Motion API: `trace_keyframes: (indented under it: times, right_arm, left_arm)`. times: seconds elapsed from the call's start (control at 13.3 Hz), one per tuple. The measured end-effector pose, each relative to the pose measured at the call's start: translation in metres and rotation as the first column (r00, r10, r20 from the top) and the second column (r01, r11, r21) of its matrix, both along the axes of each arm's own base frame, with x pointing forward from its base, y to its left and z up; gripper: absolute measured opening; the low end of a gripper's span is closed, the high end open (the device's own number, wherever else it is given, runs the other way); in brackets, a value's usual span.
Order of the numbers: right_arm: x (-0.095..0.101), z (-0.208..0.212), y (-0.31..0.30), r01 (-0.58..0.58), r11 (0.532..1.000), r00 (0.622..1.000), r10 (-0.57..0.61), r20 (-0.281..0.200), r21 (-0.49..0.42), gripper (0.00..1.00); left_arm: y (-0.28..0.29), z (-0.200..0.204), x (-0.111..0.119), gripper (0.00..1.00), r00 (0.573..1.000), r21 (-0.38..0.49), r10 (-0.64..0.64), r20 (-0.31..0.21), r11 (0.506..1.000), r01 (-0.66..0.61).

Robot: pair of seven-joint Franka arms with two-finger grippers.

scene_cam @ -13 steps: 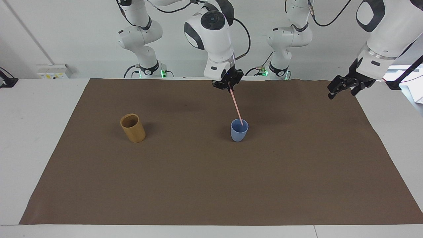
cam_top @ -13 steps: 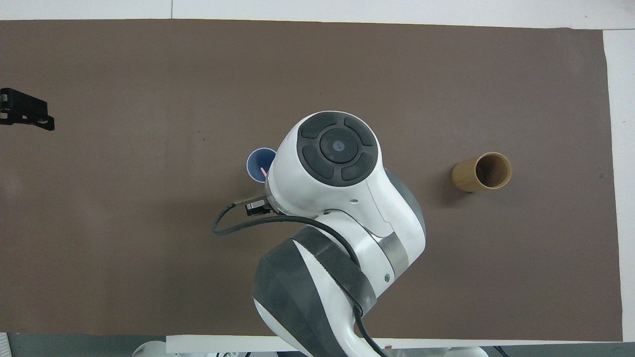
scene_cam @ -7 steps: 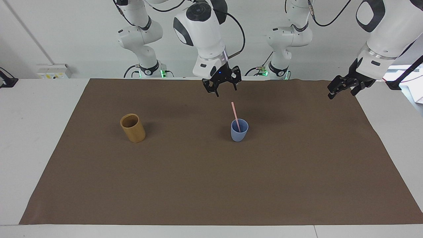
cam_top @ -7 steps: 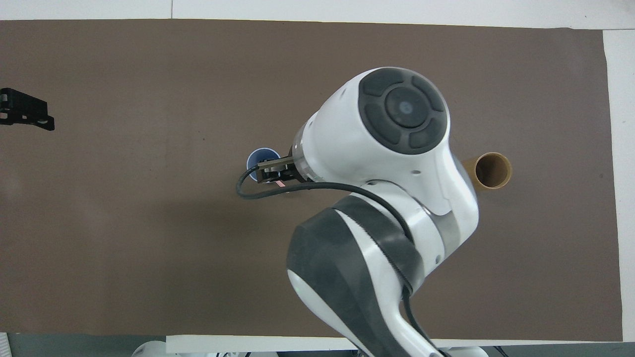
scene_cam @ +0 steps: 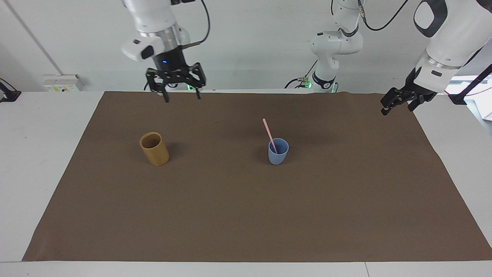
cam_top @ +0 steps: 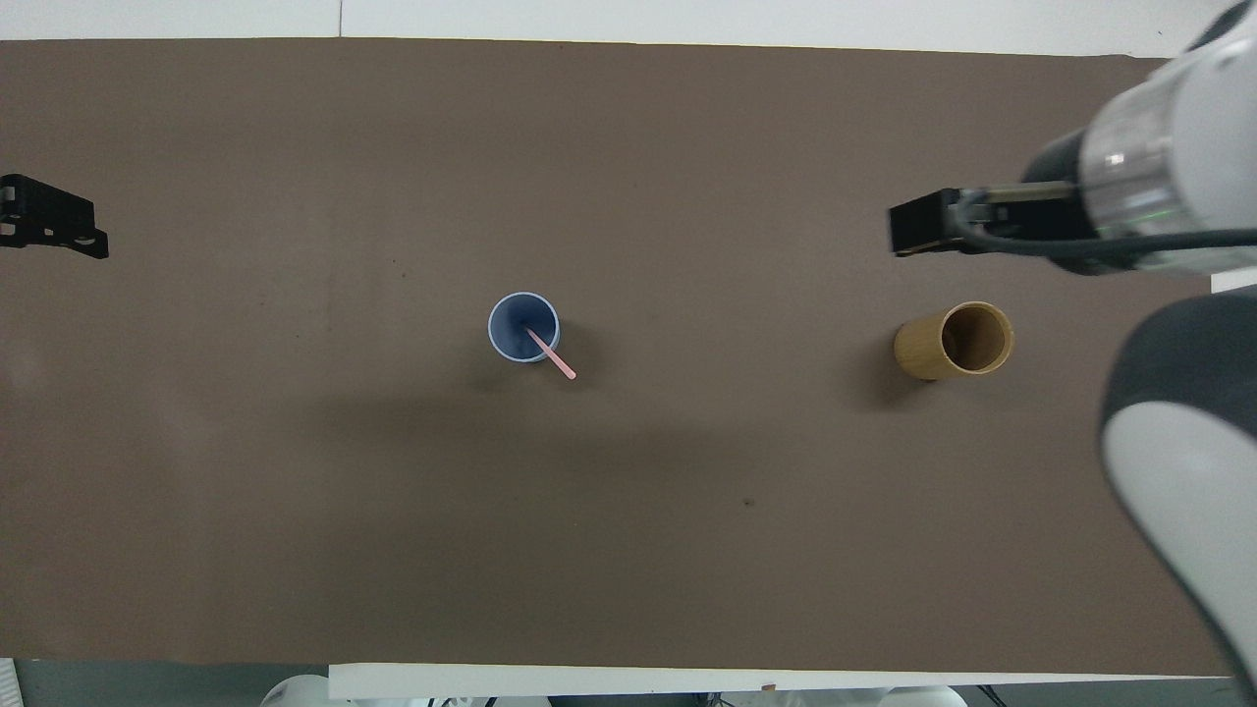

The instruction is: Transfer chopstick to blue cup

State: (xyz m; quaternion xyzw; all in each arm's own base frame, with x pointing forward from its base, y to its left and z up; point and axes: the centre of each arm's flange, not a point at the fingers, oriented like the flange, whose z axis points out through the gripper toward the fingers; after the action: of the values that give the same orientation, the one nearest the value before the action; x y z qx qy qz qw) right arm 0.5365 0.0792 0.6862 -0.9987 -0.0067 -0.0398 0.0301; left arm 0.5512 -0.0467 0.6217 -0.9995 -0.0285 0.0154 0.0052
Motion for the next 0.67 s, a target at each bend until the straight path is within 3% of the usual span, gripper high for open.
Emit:
trace_keyframes:
  times: [0.22,0.45,0.67]
  right_arm:
    - [-0.004,-0.007,-0.105,-0.027,1.000,0.996,0.025,-0.083,-0.017,1.00]
    - [-0.004,-0.031,-0.107,-0.050,0.998,0.991,0.044,-0.129,-0.046,1.00]
    - [-0.011,-0.026,-0.104,-0.052,0.997,0.991,0.045,-0.123,-0.050,1.00]
  left_arm:
    - [0.000,0.000,0.000,1.00,1.000,0.000,0.000,0.000,1.000,0.000]
    - [0.000,0.000,0.000,1.00,1.000,0.000,0.000,0.000,1.000,0.000]
    - [0.000,0.000,0.000,1.00,1.000,0.000,0.000,0.000,1.000,0.000]
